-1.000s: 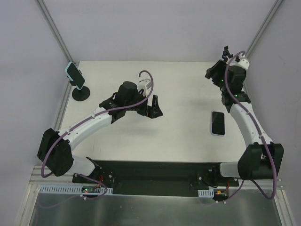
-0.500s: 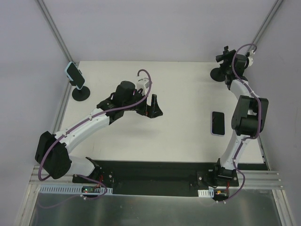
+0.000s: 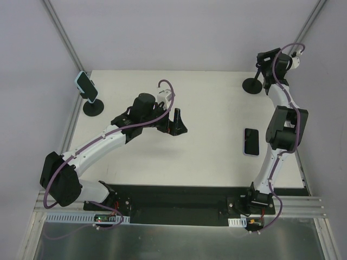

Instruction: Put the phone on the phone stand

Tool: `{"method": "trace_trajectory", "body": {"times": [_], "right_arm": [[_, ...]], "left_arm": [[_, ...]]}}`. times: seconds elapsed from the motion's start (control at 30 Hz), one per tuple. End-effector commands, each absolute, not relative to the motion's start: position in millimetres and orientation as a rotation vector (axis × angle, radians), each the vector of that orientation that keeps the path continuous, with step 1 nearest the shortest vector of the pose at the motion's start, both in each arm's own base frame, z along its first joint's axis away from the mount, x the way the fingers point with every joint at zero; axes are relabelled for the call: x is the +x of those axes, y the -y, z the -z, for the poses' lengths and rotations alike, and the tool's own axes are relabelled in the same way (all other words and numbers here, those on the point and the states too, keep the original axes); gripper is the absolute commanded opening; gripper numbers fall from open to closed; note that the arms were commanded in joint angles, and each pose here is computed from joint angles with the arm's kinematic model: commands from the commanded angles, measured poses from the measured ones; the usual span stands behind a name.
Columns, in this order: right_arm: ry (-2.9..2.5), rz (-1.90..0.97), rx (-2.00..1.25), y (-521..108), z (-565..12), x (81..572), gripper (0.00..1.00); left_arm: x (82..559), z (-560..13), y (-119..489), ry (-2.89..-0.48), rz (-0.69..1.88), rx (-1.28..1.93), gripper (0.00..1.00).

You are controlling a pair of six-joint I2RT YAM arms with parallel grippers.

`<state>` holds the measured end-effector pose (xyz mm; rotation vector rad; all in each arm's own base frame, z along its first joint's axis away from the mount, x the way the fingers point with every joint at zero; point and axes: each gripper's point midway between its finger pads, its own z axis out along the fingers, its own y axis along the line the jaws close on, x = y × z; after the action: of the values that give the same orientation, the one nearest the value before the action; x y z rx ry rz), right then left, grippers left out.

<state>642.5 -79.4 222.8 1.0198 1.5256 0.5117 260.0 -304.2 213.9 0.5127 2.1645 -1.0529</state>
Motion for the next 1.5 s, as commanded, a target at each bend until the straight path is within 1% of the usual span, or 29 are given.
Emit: {"method": "trace_trajectory", "body": {"times": [0.0,0.1,0.13,0.33,0.37,0.4,0.43,0.5,0.67,0.7,0.77,0.8,0.87,0.9,0.93,0.97,1.0,1.03,1.07,1.1,1.13,1.17,1.2,1.23,1.27,1.3,1.33,1.4,1.47], "right_arm": [[-1.473,-0.465,1.010,97.3,-245.9,652.8,0.81],[-1.481,-0.482,0.997,97.8,-250.0,662.8,0.75],[-1.486,-0.484,1.001,100.6,-249.2,667.4,0.69],[-1.484,-0.500,1.027,107.0,-241.9,675.6,0.69],[-1.477,-0.509,1.015,106.1,-248.4,677.8,0.69],[-1.503,-0.510,1.023,105.6,-239.9,679.5,0.69],[-1.509,-0.511,1.019,106.6,-240.2,680.2,0.64],[-1.512,-0.515,1.003,106.2,-243.0,681.5,0.61],[-1.507,-0.563,0.928,102.2,-257.5,682.4,0.31],[-1.509,-0.594,0.897,96.1,-263.8,681.8,0.23],[-1.519,-0.667,0.853,82.1,-272.2,679.2,0.16],[-1.482,-0.708,0.806,75.2,-292.0,676.1,0.10],[-1.503,-0.783,0.782,57.9,-282.3,665.6,0.05],[-1.435,-0.827,0.723,49.1,-313.1,655.8,0.00],[-1.479,-0.862,0.729,34.8,-287.8,646.9,0.00],[-1.474,-0.893,0.701,25.3,-290.3,639.3,0.01],[-1.439,-0.961,0.628,9.5,-314.8,625.4,0.00],[-1.497,-1.000,0.640,-6.0,-286.2,613.2,0.00],[-1.514,-1.052,0.604,-20.7,-284.0,600.6,0.00],[-1.463,-1.093,0.531,-39.7,-307.4,580.9,0.01],[-1.461,-1.124,0.526,-50.3,-304.7,568.3,0.01],[-1.494,-1.153,0.535,-62.0,-278.4,548.5,0.00],[-1.473,-1.190,0.489,-81.9,-294.3,527.4,0.00],[-1.474,-1.222,0.487,-92.7,-293.2,513.7,0.01],[-1.525,-1.259,0.505,-106.4,-268.8,493.7,0.00],[-1.518,-1.313,0.466,-126.4,-279.8,474.2,0.01],[-1.536,-1.368,0.483,-137.0,-274.7,460.5,0.01],[-1.576,-1.463,0.415,-170.0,-267.3,420.2,0.00],[-1.630,-1.497,0.322,-192.2,-260.4,392.7,0.01]], "left_arm": [[263.1,-232.9,309.5,-2.100,1.093,0.525,0.91],[265.0,-230.6,309.3,-2.107,1.090,0.521,0.91],[265.3,-230.7,309.5,-2.107,1.089,0.523,0.91],[268.1,-225.2,309.3,-2.120,1.079,0.521,0.90],[268.1,-225.4,309.1,-2.119,1.081,0.521,0.90],[268.3,-224.8,309.2,-2.121,1.080,0.521,0.90],[268.0,-223.1,310.0,-2.126,1.082,0.523,0.90],[268.9,-223.2,310.4,-2.126,1.080,0.522,0.90],[269.5,-221.5,310.4,-2.132,1.081,0.520,0.90],[269.2,-220.4,310.5,-2.135,1.082,0.521,0.90],[268.2,-221.2,310.9,-2.135,1.089,0.519,0.90],[268.0,-221.3,311.0,-2.135,1.091,0.520,0.90],[267.7,-224.2,310.6,-2.125,1.090,0.526,0.89],[269.3,-224.4,309.5,-2.123,1.081,0.520,0.89],[269.6,-226.6,307.9,-2.116,1.078,0.518,0.90],[270.7,-228.4,306.9,-2.112,1.077,0.512,0.89],[270.8,-228.8,306.1,-2.109,1.074,0.514,0.90],[271.3,-232.1,304.4,-2.098,1.071,0.510,0.90],[271.8,-234.2,303.2,-2.091,1.066,0.510,0.90],[272.3,-234.6,302.1,-2.088,1.061,0.509,0.90],[273.6,-238.3,299.6,-2.075,1.053,0.504,0.90],[274.9,-238.5,297.8,-2.071,1.043,0.503,0.90],[276.0,-240.4,296.5,-2.064,1.039,0.500,0.90],[276.3,-240.8,295.3,-2.064,1.034,0.497,0.90],[277.4,-242.0,293.6,-2.060,1.033,0.495,0.90],[277.7,-242.4,292.7,-2.060,1.033,0.492,0.90],[277.4,-246.4,291.6,-2.048,1.033,0.493,0.90],[279.0,-250.0,287.1,-2.035,1.018,0.485,0.90],[278.8,-259.8,281.5,-2.003,0.999,0.481,0.91]]}}
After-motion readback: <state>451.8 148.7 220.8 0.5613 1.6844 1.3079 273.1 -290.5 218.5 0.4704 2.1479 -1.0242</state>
